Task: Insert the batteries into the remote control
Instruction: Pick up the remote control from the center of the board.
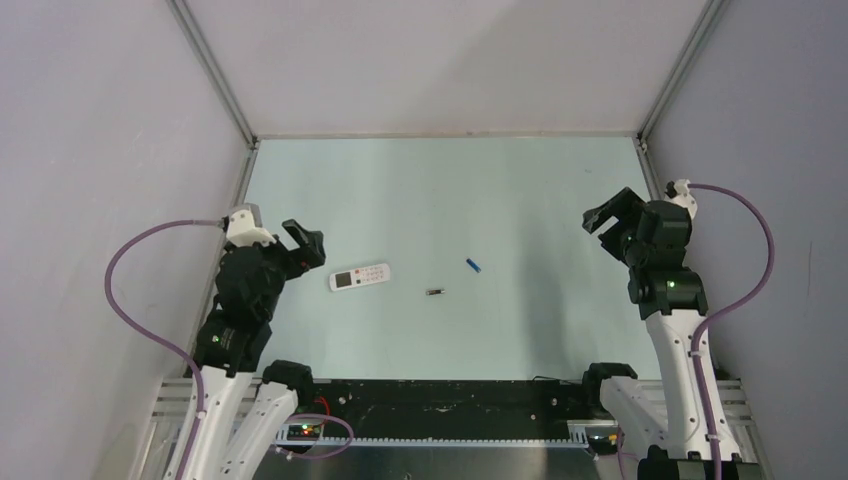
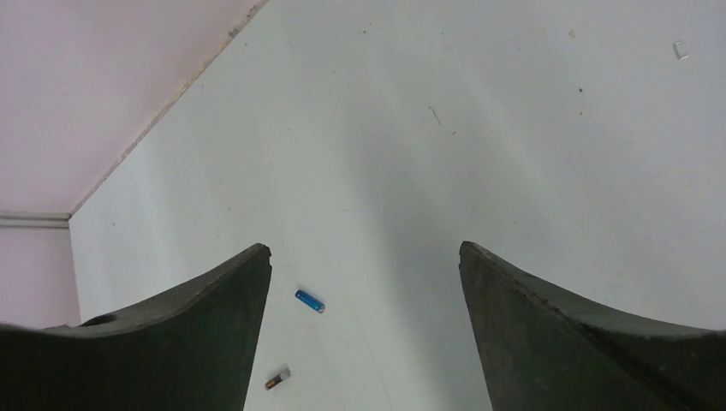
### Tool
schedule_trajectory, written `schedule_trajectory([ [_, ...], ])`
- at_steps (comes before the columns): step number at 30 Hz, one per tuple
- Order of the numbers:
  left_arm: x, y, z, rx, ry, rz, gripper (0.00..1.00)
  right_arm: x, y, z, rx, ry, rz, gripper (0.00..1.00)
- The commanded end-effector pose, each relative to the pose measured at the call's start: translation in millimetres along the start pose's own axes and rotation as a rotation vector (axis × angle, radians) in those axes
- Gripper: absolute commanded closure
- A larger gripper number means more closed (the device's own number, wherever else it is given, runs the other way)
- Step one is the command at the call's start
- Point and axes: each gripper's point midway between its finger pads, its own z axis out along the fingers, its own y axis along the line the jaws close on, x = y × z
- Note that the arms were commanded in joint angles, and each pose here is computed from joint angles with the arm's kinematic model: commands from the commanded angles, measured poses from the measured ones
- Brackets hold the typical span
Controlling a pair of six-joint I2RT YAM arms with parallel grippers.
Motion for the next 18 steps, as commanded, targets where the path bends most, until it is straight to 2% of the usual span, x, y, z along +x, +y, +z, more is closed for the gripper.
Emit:
schedule_trajectory([
  [1, -0.3, -6.4, -2.6, 0.026, 0.018, -0.017, 0.0, 3.2, 13.7, 2.8, -0.059, 0.033, 0.033, 0.11],
  [4, -13.8, -13.4, -12.0, 0.048, -0.021, -0.088, 0.0, 8.3, 18.3, 6.3, -0.078, 0.062, 0.048, 0.01],
  [8, -32.0, -11.9, -28.6, 0.042, -0.119, -0.242, 0.0, 14.6, 22.9, 11.5, -0.099, 0.062, 0.043, 0.0],
  [11, -32.8, -13.9, -36.2, 0.071, -0.141, -0.271, 0.0, 28.9, 31.2, 13.1, -0.119, 0.091, 0.027, 0.01],
  [16, 3.6, -33.4, -29.4, 0.194, 0.0, -0.219, 0.0, 47.7, 27.5, 13.1, -0.073, 0.126, 0.004, 0.03],
  [18, 19.3, -41.9, -27.9, 0.223, 0.077, -0.298, 0.0, 54.6, 21.2, 10.6, -0.038, 0.133, -0.025, 0.05],
])
